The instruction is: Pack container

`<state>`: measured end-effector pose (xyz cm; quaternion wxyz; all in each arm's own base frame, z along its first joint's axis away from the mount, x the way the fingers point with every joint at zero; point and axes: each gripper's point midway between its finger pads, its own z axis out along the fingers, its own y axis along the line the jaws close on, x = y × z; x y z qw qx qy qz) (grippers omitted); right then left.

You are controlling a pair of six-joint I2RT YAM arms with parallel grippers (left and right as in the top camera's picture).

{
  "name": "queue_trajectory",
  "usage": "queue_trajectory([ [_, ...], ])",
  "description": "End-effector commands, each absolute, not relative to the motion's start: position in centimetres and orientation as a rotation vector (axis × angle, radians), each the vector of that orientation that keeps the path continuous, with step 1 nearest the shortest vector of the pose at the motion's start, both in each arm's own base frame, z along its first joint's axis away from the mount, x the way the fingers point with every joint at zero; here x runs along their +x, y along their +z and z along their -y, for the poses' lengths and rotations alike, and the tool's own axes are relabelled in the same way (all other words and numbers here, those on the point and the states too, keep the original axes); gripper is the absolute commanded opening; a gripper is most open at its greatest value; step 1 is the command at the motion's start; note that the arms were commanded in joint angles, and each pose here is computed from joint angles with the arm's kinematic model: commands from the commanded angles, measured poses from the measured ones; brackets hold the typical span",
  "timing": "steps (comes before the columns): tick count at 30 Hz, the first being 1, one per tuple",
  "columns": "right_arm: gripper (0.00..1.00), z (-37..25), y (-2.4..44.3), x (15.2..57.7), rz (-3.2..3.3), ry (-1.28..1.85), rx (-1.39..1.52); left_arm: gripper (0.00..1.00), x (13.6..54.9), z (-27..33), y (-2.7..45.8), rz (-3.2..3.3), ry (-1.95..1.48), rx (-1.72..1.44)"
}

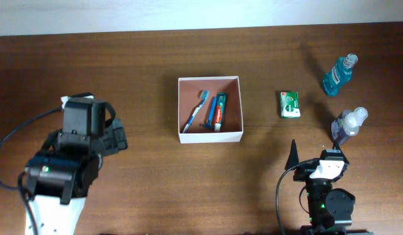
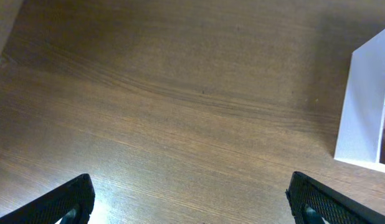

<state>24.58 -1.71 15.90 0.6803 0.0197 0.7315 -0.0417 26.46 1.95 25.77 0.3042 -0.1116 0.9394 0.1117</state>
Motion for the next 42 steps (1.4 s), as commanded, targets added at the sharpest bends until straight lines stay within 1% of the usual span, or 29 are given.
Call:
queue_trajectory([
  [1,0.98,1.6,15.6,24.6,-1.647,-0.089,0.04,0.99,27.3,-2.2,24.9,-2.509,0.324,-0.314],
  [13,0.98,1.6,15.6,24.6,-1.648,-0.089,0.04,0.99,28.3,-2.0,22.5,-2.597,0.365,-0.3],
  [18,0.98,2.3,15.7,24.5,-1.644,-0.143,0.051,0.99,28.4,-2.0,22.3,-2.606,0.369,-0.298],
  [25,0.98,1.0,15.9,24.6,-1.635,-0.073,0.003,0.99,28.4,-2.0,22.3,-2.606,0.369,-0.298],
  [28,0.98,0.7,18.3,24.7,-1.539,-0.028,0.019,0.99,28.4,-2.0,22.3,-2.606,0.37,-0.298],
  [33,0.98,0.6,25.9,23.2,-1.22,0.019,0.046,0.99,28.4,-2.0,22.3,-2.606,0.369,-0.298],
  [36,0.98,0.6,29.4,21.6,-1.063,0.019,0.042,0.99,28.4,-2.0,22.3,-2.606,0.369,-0.298],
  [39,0.98,0.5,31.9,20.0,-0.943,0.021,0.038,0.99,28.4,-2.0,22.3,-2.606,0.37,-0.298],
  [42,0.98,0.5,33.2,19.1,-0.882,0.022,0.036,0.99,28.4,-2.0,22.3,-2.606,0.37,-0.298],
])
